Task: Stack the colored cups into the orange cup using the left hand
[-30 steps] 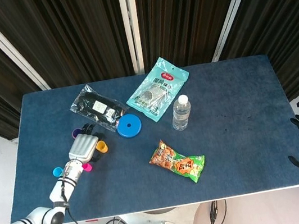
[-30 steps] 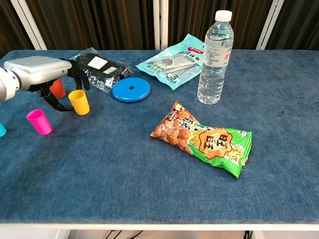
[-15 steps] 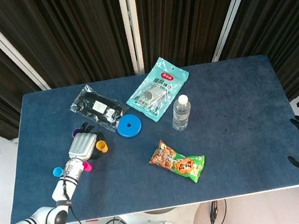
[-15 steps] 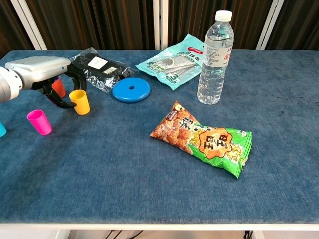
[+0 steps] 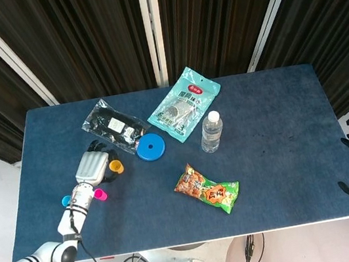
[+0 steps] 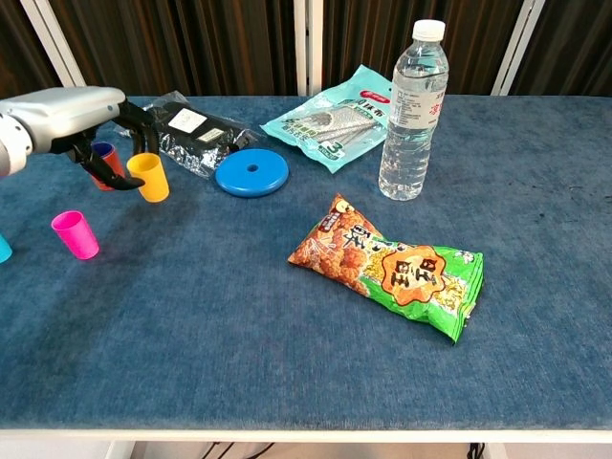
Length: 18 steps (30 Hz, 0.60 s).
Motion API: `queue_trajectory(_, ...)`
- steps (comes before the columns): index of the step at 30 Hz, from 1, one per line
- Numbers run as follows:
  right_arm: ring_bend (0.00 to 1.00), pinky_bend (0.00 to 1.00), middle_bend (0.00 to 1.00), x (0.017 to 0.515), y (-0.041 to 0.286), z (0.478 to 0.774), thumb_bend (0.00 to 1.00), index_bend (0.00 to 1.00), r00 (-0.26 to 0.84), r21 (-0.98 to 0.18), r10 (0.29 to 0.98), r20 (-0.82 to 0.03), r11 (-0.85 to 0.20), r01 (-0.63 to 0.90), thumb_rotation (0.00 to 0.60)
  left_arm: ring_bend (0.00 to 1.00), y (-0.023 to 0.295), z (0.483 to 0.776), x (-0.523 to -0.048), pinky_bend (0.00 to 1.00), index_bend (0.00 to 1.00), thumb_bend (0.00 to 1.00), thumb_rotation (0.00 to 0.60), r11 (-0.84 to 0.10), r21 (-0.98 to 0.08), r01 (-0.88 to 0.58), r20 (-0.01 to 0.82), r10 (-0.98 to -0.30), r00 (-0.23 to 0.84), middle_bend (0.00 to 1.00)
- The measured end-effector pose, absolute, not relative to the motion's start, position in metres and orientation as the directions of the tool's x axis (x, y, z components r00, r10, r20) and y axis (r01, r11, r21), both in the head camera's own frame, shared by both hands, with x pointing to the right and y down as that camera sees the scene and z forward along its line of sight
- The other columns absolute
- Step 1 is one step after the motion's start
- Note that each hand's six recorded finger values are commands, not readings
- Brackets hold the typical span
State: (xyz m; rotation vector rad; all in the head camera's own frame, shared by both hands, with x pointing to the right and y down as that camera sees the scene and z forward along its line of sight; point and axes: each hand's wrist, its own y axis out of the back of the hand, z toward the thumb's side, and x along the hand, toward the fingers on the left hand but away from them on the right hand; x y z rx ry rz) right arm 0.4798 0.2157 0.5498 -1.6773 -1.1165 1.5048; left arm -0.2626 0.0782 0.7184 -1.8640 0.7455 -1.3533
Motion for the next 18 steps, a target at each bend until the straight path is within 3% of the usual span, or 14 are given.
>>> queue_trajectory(9, 0.00, 0.00, 0.00, 0.475, 0.217, 0.550, 0.17, 0.00, 0.012, -0.869, 0.885, -0.465, -0.459, 0.183, 0.600, 0.17, 0.049, 0.688, -0.310, 0.09, 0.49, 0.29, 0.600, -0.522, -0.847, -0.096, 0.507, -0.849, 0.145, 0.52)
queue_trajectory(18, 0.00, 0.00, 0.00, 0.469, 0.217, 0.548, 0.18, 0.00, 0.024, -0.871, 0.888, -0.458, -0.455, 0.185, 0.600, 0.17, 0.044, 0.698, -0.347, 0.08, 0.49, 0.30, 0.600, -0.541, -0.832, -0.124, 0.542, -0.840, 0.029, 0.52)
